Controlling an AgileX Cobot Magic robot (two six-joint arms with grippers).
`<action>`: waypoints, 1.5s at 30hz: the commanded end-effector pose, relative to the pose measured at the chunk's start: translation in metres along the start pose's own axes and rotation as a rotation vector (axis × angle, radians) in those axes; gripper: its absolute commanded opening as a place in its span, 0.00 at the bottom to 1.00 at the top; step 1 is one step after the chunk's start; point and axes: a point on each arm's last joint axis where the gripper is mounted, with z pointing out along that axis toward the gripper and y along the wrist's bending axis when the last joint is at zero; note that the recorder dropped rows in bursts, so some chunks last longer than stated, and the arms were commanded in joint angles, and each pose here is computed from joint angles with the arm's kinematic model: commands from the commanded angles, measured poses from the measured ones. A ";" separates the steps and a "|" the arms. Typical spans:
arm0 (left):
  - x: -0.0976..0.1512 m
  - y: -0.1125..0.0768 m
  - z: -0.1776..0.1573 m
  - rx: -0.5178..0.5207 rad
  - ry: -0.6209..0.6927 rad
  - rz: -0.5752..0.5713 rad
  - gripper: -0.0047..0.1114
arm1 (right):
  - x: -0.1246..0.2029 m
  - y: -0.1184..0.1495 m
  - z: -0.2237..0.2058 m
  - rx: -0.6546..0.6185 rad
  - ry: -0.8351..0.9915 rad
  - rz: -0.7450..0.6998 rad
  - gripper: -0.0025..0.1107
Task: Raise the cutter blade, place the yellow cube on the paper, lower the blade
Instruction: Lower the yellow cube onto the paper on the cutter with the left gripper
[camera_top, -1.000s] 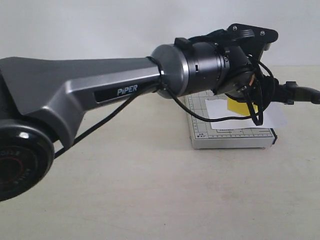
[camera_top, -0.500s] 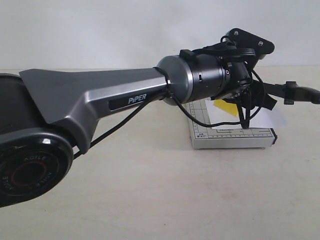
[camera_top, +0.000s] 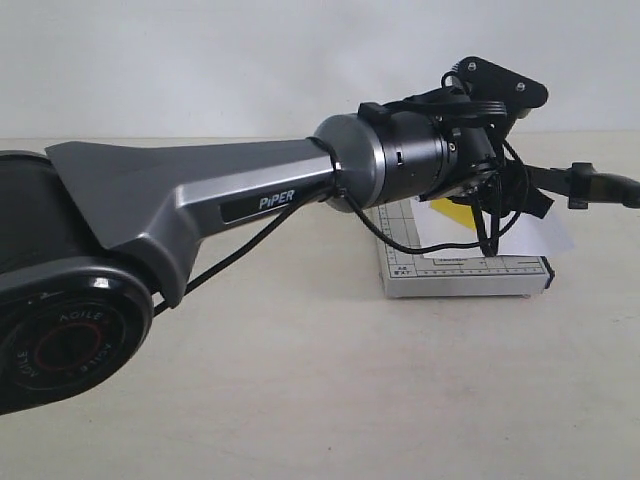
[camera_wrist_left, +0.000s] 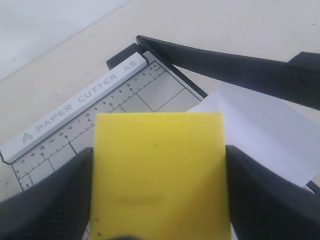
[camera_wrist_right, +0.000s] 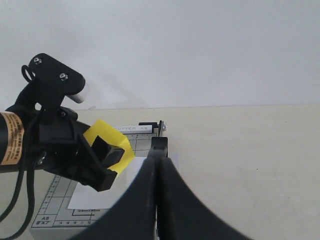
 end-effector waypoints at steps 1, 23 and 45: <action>-0.003 0.003 0.000 -0.011 -0.021 0.003 0.08 | 0.000 0.000 -0.001 -0.001 -0.004 -0.010 0.02; 0.007 -0.005 0.008 0.011 0.055 -0.018 0.08 | 0.000 0.000 -0.001 -0.001 -0.004 -0.008 0.02; 0.000 -0.002 0.001 0.032 0.012 -0.090 0.65 | 0.000 0.000 -0.001 -0.001 -0.004 -0.008 0.02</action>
